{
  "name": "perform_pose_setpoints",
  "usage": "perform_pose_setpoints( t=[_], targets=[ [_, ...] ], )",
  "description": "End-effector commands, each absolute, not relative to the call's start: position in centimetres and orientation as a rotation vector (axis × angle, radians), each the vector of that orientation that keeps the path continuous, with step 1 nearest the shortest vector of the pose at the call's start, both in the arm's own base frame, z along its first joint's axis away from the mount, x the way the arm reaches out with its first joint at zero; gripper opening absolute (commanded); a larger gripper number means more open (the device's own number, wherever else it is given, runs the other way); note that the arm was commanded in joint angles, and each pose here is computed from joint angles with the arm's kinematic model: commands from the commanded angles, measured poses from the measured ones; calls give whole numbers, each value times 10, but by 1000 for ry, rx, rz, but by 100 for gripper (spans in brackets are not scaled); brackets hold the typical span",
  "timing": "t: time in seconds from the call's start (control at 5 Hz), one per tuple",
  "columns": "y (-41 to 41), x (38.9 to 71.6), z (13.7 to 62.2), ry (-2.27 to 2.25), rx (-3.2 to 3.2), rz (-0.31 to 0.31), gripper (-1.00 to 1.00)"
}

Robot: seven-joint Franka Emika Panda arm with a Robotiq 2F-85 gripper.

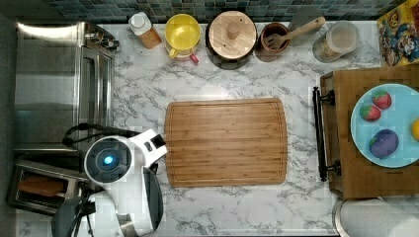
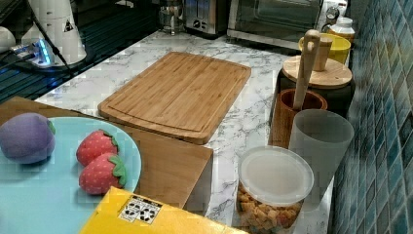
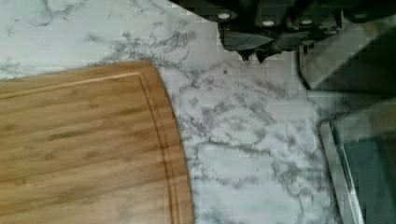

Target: Turn on the toaster.

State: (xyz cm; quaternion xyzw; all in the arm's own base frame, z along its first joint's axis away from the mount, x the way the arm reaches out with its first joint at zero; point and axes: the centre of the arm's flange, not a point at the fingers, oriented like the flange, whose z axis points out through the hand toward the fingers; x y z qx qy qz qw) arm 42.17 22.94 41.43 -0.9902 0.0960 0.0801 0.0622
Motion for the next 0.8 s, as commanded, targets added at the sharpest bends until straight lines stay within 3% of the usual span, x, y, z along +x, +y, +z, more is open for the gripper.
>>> perform_pose_setpoints(
  t=[0.2, 0.6, 0.8],
  targets=[
    [286, 363, 417, 134, -2981, 217, -100],
    [306, 348, 400, 302, -2984, 236, -100],
    [316, 343, 389, 304, -2998, 276, -100]
  ],
)
